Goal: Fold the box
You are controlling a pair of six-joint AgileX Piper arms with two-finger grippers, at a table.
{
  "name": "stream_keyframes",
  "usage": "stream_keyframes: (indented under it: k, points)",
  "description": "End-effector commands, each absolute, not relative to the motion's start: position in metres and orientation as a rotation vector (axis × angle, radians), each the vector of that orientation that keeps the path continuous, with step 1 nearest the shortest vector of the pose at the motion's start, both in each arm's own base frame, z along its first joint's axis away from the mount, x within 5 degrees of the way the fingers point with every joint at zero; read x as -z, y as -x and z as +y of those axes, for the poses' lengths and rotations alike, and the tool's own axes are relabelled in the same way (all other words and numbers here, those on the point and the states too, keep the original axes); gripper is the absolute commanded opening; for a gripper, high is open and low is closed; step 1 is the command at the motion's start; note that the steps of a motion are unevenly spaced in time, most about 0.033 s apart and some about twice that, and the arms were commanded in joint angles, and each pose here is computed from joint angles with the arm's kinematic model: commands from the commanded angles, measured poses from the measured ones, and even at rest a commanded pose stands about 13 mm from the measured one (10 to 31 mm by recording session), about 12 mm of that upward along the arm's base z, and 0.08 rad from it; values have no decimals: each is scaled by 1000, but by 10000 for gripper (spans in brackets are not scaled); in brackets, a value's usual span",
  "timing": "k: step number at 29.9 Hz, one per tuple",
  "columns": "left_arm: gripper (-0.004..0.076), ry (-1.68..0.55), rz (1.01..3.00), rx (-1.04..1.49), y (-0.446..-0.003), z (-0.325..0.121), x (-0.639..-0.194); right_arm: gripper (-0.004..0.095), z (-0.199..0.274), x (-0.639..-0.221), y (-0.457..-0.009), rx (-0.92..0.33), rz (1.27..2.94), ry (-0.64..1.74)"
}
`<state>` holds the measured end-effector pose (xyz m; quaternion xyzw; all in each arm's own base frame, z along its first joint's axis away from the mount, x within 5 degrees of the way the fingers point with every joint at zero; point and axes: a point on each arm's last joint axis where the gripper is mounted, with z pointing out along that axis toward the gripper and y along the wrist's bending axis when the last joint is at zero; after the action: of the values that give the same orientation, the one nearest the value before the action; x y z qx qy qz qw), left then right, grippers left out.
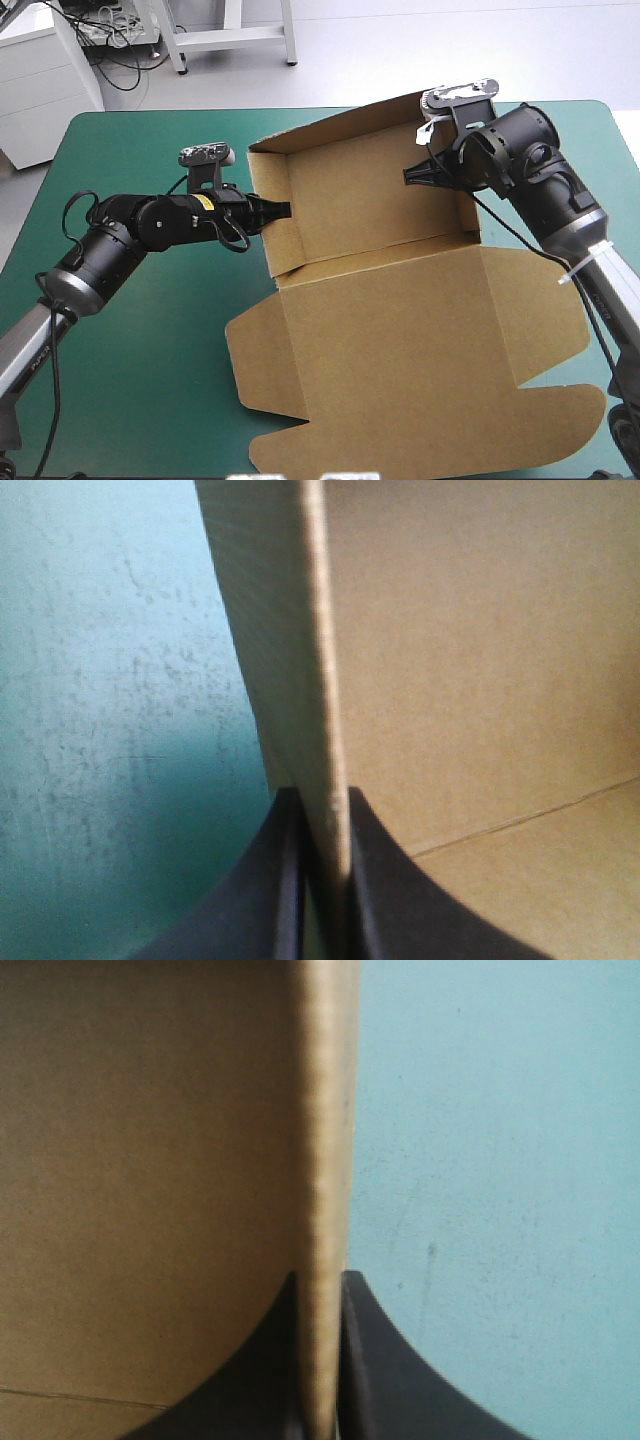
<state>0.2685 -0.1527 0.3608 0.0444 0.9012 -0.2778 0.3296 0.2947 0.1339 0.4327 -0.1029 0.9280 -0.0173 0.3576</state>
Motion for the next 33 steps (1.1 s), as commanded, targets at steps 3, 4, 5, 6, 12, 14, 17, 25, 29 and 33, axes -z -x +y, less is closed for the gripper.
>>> stream_keyframes:
  k: [3,4,5,6,12,14,17,25,29,33]
  points:
    - [-31,-103,2225,840,-261,-158,-388,-8,144,-458,-283,-185,2265,249]
    - [-26,-102,2224,840,-261,-158,-388,-8,144,-458,-283,-185,2265,249]
    - [-10,-107,2229,838,-262,-158,-388,-8,144,-458,-283,-185,2265,249]
    - [18,-124,2234,831,-261,-158,-387,-8,144,-458,-283,-185,2266,249]
    - [398,-202,2250,804,-259,-159,-385,-8,144,-458,-282,-188,2275,249]
    - [531,-183,2240,827,-259,-159,-386,-8,144,-458,-282,-194,2277,249]
    - [603,-165,2233,849,-260,-160,-387,-8,144,-457,-282,-191,2285,251]
    - [602,-135,2199,849,-260,-147,-404,-8,143,-456,-281,-175,2302,266]
    - [602,-142,2164,841,-247,-134,-421,-8,143,-456,-281,-175,2303,266]
    - [602,-150,2094,792,-228,-118,-441,-8,143,-455,-281,-174,2305,266]
